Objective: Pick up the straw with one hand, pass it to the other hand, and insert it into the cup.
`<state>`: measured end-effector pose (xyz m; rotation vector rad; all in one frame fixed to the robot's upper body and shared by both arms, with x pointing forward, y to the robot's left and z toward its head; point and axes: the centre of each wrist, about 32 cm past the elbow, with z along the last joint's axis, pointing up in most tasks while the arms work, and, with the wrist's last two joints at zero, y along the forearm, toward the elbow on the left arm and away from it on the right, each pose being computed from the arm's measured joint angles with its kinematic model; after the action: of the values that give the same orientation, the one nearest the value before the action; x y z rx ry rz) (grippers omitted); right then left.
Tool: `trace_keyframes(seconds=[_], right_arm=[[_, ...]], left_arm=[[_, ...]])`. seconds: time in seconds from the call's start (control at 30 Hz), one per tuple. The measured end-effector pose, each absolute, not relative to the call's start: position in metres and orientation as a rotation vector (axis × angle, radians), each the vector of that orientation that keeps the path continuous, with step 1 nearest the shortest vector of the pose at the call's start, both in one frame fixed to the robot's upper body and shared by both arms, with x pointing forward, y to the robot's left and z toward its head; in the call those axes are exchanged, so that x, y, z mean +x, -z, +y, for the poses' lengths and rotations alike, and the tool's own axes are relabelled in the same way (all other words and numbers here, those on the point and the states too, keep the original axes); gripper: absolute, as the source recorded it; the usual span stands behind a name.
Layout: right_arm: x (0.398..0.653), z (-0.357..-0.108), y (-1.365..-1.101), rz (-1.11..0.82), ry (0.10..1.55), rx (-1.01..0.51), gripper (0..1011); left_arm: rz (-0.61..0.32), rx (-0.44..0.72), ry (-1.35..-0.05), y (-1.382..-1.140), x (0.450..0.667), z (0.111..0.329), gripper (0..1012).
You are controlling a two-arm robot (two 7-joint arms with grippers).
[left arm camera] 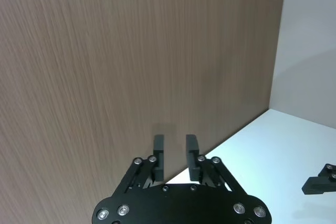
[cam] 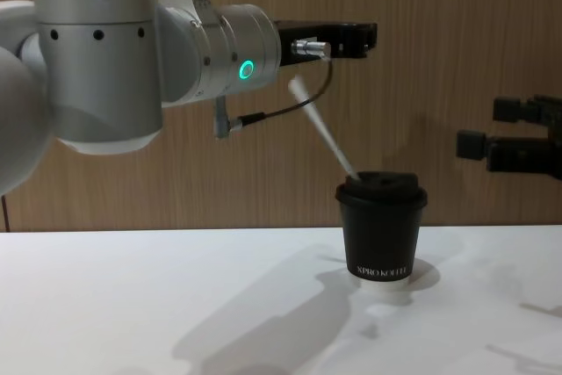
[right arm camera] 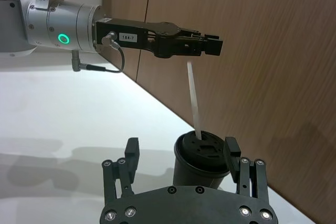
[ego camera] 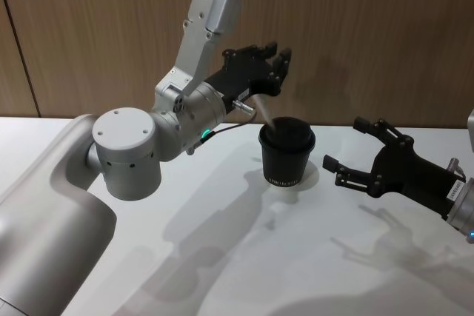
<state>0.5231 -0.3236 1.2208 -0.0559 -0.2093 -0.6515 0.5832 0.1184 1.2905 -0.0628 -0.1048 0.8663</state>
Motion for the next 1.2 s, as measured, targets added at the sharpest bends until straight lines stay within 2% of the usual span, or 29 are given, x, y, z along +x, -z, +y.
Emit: trace_keyframes(seconds=[0.13, 0.23, 0.33, 0.4, 0.5, 0.63, 0.83, 1.2], right_arm=[[0.523, -0.324, -1.221, -0.209, 0.651, -0.056, 1001], [0.523, -0.324, -1.221, -0.209, 0.651, -0.056, 1001], [0.523, -0.324, -1.221, -0.209, 0.651, -0.056, 1001], [0.523, -0.324, -1.221, -0.209, 0.651, -0.056, 1001], [0.523, -0.324, -1.221, -0.209, 0.651, -0.056, 1001], [0.523, -0.324, -1.221, -0.209, 0.652, -0.056, 1001], [0.523, -0.324, -1.221, -0.209, 0.651, -0.056, 1001], [0.524, -0.323, -1.223, -0.201, 0.662, -0.041, 1001]], left_arm=[[-0.102, -0.064, -0.866, -1.29, 0.583, 0.119, 328], [-0.101, -0.064, -0.866, -1.29, 0.583, 0.119, 472], [-0.1, -0.065, -0.866, -1.29, 0.584, 0.119, 547], [-0.1, -0.065, -0.866, -1.29, 0.584, 0.119, 634], [-0.099, -0.065, -0.866, -1.29, 0.584, 0.119, 692], [-0.098, -0.066, -0.865, -1.29, 0.584, 0.119, 851], [-0.096, -0.066, -0.866, -1.289, 0.583, 0.119, 992], [-0.082, -0.075, -0.873, -1.28, 0.57, 0.121, 1003]])
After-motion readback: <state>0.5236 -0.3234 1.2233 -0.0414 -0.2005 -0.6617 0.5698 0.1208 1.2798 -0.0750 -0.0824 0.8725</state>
